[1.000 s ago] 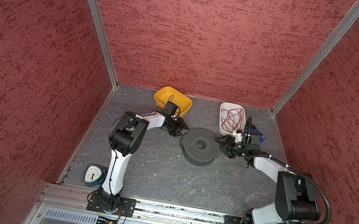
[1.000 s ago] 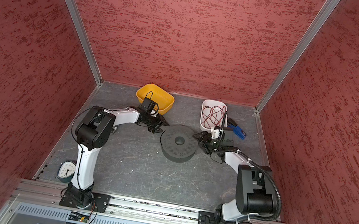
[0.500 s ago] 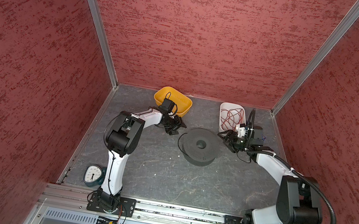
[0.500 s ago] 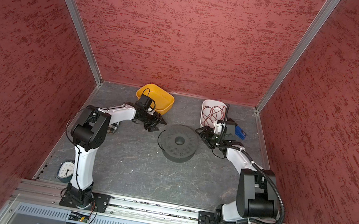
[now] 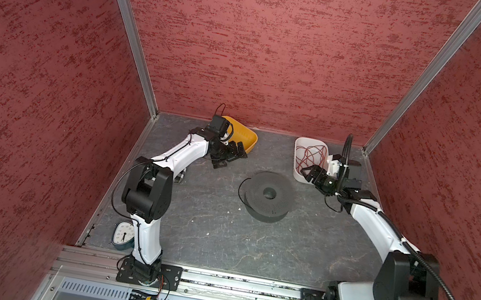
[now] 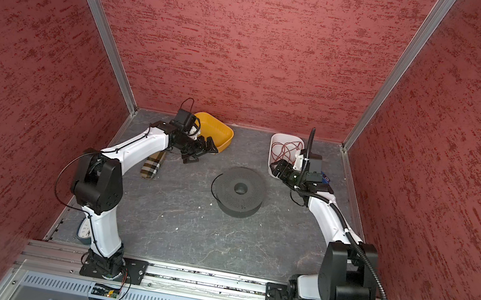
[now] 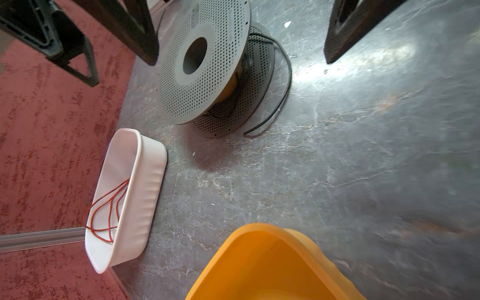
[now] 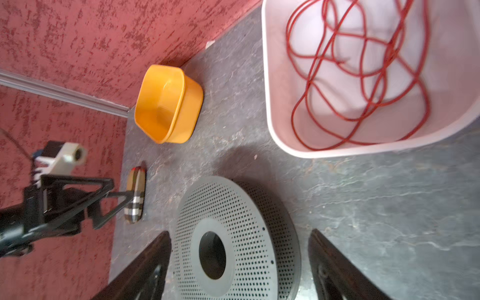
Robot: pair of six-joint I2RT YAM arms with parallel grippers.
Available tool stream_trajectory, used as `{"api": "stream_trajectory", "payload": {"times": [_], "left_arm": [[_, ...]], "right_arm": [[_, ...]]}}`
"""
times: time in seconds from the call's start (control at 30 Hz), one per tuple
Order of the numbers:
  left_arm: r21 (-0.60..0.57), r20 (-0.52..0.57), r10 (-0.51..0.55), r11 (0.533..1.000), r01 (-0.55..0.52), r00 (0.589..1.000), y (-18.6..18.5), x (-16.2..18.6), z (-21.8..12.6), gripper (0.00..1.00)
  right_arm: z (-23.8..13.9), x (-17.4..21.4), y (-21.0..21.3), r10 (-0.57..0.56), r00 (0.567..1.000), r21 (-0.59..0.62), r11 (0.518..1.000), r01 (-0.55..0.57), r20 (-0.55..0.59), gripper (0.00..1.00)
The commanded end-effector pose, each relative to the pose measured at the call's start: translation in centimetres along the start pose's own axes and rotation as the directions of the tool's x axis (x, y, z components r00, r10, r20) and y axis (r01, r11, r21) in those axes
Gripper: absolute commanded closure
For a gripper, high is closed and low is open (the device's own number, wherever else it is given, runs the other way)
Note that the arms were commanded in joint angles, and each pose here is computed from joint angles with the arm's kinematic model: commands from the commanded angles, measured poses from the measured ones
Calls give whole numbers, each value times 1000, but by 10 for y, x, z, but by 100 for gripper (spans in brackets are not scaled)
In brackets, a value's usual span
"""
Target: Wrap the cables
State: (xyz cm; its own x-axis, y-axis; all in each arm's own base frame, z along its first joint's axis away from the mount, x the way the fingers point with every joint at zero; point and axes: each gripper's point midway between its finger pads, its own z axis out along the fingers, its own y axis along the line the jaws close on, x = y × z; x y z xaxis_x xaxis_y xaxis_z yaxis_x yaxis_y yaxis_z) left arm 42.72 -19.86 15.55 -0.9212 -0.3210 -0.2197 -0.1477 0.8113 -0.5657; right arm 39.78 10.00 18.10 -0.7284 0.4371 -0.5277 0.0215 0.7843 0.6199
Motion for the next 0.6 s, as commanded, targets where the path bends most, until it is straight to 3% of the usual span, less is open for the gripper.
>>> {"api": "stream_trajectory", "payload": {"times": [0.0, 0.17, 0.33, 0.47, 0.57], "left_arm": [[-159, 94, 107, 983, -91, 990, 33, -10, -31, 1], [-252, 219, 207, 956, -150, 954, 69, -24, -61, 1], [-338, 378, 280, 929, -150, 882, 115, -33, -85, 0], [-319, 503, 236, 945, -75, 831, 154, -36, -102, 0], [-313, 600, 226, 949, -35, 767, 180, -44, -111, 0]], "right_arm": [[-16, -21, -18, -93, 990, 141, 987, 77, 110, 15], [-37, -35, -27, -172, 948, 205, 971, 119, 266, 10], [-62, -48, -36, -295, 843, 283, 942, 179, 450, 3], [-58, -52, -59, -368, 821, 404, 896, 186, 438, 2], [-57, -52, -70, -458, 773, 473, 849, 235, 439, 2]]}}
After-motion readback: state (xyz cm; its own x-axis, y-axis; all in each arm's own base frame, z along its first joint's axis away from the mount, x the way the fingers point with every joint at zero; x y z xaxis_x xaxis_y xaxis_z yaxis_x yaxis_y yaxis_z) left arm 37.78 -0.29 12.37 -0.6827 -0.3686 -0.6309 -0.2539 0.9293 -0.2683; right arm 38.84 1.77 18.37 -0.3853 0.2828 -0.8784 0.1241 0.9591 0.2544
